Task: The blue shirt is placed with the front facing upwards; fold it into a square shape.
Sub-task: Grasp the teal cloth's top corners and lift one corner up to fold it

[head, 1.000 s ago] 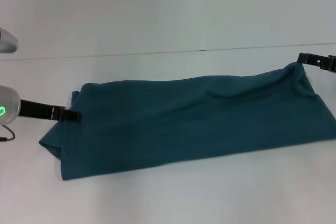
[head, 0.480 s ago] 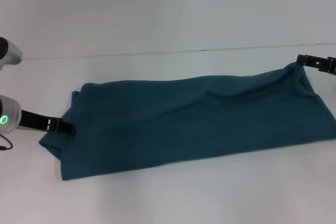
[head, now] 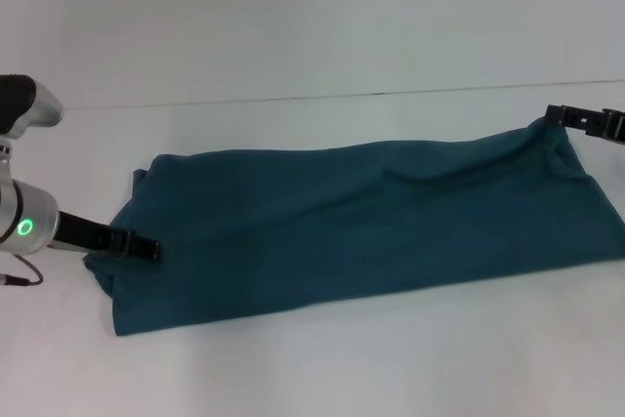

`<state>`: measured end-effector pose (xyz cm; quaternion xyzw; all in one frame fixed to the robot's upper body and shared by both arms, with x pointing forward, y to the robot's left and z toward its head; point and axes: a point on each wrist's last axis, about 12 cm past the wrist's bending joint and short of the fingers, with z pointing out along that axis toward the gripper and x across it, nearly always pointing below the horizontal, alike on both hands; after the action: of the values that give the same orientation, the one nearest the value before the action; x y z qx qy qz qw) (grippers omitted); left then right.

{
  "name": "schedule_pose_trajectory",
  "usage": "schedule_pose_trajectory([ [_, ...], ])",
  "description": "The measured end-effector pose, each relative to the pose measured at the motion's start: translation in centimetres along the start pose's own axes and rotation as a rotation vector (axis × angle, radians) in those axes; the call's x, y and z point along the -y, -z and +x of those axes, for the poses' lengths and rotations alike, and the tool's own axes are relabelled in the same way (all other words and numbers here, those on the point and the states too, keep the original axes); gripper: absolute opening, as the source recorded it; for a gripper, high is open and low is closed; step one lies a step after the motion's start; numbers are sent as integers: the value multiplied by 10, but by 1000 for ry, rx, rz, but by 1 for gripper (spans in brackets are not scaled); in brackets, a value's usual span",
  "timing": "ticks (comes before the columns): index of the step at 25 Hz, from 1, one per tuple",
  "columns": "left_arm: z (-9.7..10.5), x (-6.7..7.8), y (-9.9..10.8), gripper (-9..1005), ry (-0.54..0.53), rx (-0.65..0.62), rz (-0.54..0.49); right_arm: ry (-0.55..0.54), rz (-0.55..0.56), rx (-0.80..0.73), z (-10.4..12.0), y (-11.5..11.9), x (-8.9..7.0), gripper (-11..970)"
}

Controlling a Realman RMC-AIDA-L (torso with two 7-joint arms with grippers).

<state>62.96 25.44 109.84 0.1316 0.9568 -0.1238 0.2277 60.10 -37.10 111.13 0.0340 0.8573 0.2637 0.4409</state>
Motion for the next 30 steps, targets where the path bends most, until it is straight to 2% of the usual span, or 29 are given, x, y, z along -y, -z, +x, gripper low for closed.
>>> schedule_pose_trajectory([
  [8,-4,9,3,811,-22,13,71,-8,4,-4,1,1,1,926],
  [16,-2,9,1,777,-35,7,69,-15,7,-9,5,2,3,925],
  [27,2,11,-4,379,-59,-4,57,-28,2,-22,11,6,6,926],
  [29,3,12,-5,150,-68,-3,47,-30,2,-24,12,7,6,926],
  [30,3,12,-5,130,-75,-7,43,-30,1,-25,12,7,7,926],
])
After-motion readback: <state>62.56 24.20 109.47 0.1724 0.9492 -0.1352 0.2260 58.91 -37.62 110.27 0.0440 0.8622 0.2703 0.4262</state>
